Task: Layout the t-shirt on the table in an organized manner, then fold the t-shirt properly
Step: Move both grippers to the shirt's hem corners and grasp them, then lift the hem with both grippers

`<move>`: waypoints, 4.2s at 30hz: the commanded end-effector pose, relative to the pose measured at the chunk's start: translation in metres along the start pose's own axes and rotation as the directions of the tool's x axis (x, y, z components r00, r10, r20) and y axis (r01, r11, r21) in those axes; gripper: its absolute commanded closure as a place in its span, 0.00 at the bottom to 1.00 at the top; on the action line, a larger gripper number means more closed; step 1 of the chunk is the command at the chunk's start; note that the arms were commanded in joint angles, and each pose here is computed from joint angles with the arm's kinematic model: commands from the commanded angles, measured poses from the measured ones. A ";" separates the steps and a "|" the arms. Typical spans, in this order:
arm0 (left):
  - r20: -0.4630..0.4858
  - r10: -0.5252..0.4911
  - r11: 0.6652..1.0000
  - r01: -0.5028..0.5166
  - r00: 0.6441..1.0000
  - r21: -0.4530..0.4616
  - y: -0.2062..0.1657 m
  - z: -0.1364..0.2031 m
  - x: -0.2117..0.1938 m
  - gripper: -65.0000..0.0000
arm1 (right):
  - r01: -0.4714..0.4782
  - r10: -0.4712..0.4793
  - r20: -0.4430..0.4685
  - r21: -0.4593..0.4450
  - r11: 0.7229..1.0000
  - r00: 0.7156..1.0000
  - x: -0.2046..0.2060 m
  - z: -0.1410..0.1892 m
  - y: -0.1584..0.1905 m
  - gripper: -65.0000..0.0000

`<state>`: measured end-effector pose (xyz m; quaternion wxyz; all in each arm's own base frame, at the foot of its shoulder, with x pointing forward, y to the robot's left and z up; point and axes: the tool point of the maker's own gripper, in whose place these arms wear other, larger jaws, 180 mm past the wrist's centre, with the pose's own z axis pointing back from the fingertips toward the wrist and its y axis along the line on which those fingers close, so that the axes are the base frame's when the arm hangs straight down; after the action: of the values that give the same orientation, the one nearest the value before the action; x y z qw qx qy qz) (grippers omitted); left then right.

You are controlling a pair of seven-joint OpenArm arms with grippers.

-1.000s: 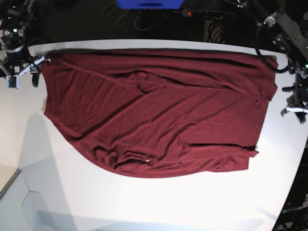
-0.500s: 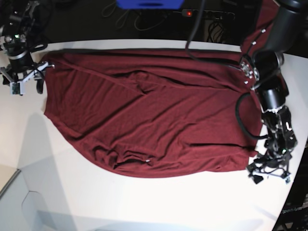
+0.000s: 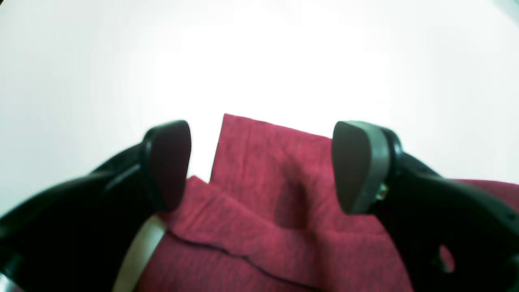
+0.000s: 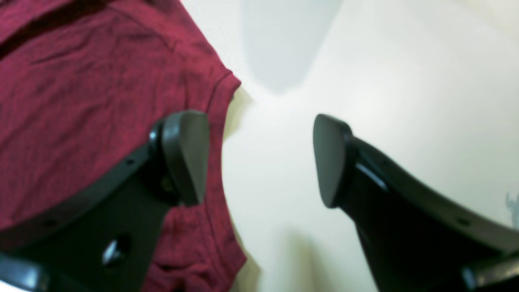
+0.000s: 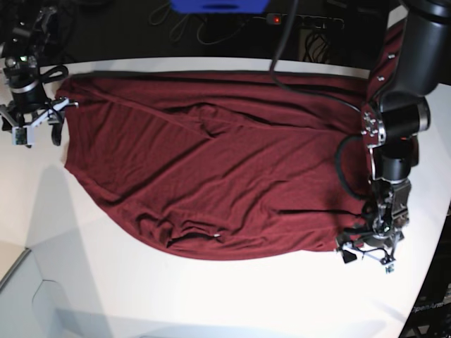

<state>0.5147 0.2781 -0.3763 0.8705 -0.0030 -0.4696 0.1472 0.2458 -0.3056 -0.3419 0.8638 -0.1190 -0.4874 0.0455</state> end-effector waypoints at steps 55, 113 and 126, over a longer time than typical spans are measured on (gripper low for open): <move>0.043 -0.140 0.990 0.139 0.989 0.029 0.033 0.043 -0.007 0.21 | 0.127 -0.103 -0.104 0.263 0.956 0.989 0.065 -0.184 0.076 1.00; 0.148 -0.017 1.000 0.020 0.989 -0.019 -0.005 0.011 0.005 0.51 | 0.123 -0.095 -0.117 0.267 0.956 0.989 0.059 -0.183 0.079 1.00; 0.133 -0.019 1.000 0.020 0.991 -0.013 -0.001 0.011 -0.004 0.51 | 0.123 -0.092 -0.125 0.267 0.956 0.988 0.053 -0.181 0.079 1.00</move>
<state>0.4874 0.2656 -0.4006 0.8585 0.0004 -0.4953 0.1332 0.4220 -0.2413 -0.4212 0.9048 0.0334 -0.4209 0.0559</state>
